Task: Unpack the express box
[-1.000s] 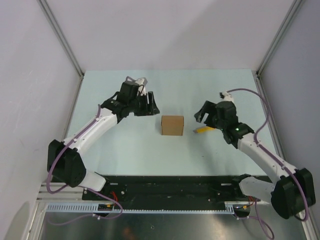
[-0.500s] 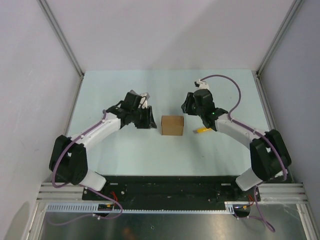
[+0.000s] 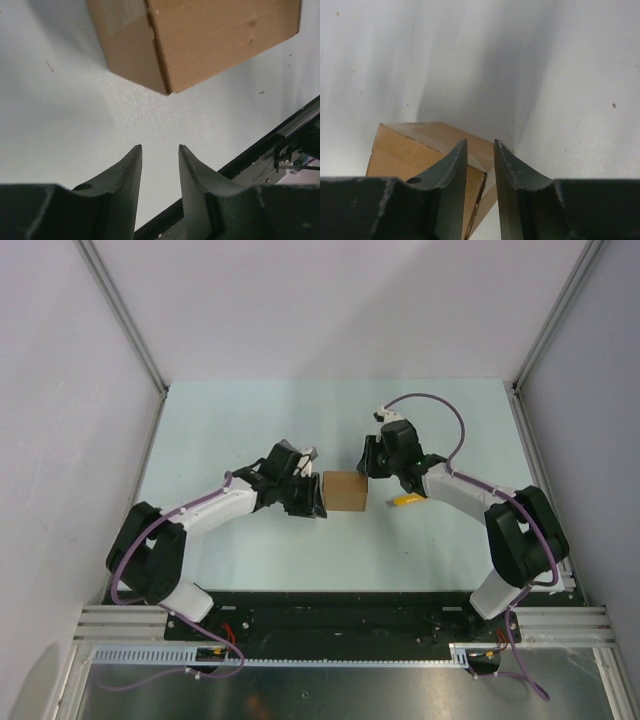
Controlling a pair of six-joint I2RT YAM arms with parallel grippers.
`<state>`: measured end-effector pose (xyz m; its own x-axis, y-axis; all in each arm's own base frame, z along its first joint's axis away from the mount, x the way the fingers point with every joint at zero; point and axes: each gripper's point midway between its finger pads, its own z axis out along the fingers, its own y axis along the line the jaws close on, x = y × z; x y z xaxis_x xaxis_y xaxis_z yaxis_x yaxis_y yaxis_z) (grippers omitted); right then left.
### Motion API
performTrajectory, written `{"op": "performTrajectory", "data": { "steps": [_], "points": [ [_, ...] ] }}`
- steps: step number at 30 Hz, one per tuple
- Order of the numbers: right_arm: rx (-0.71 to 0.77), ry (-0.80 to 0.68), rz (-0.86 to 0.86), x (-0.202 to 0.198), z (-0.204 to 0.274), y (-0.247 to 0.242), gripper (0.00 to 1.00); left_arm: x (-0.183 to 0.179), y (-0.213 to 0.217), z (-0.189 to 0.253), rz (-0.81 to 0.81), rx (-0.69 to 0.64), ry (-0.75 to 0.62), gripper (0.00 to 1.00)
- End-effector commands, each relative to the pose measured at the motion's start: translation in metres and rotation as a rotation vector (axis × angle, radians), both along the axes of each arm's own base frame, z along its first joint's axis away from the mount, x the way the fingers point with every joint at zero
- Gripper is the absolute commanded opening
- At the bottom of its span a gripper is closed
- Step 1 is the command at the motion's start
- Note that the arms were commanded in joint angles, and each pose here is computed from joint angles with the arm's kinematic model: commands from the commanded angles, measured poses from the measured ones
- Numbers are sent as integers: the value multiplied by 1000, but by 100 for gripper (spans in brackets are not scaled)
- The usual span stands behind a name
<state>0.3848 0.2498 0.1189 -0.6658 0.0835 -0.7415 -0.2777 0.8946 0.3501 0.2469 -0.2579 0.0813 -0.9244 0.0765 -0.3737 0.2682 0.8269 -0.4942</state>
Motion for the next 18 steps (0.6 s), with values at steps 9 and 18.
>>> {"op": "performTrajectory", "data": {
  "steps": [9, 18],
  "points": [
    [-22, 163, 32, -46, 7, -7, 29, 34, -25, 11, 53, -87, -54, 42],
    [-16, 168, -6, -75, 29, 0, 28, 53, -13, 10, 203, -38, -77, 42]
  ]
}}
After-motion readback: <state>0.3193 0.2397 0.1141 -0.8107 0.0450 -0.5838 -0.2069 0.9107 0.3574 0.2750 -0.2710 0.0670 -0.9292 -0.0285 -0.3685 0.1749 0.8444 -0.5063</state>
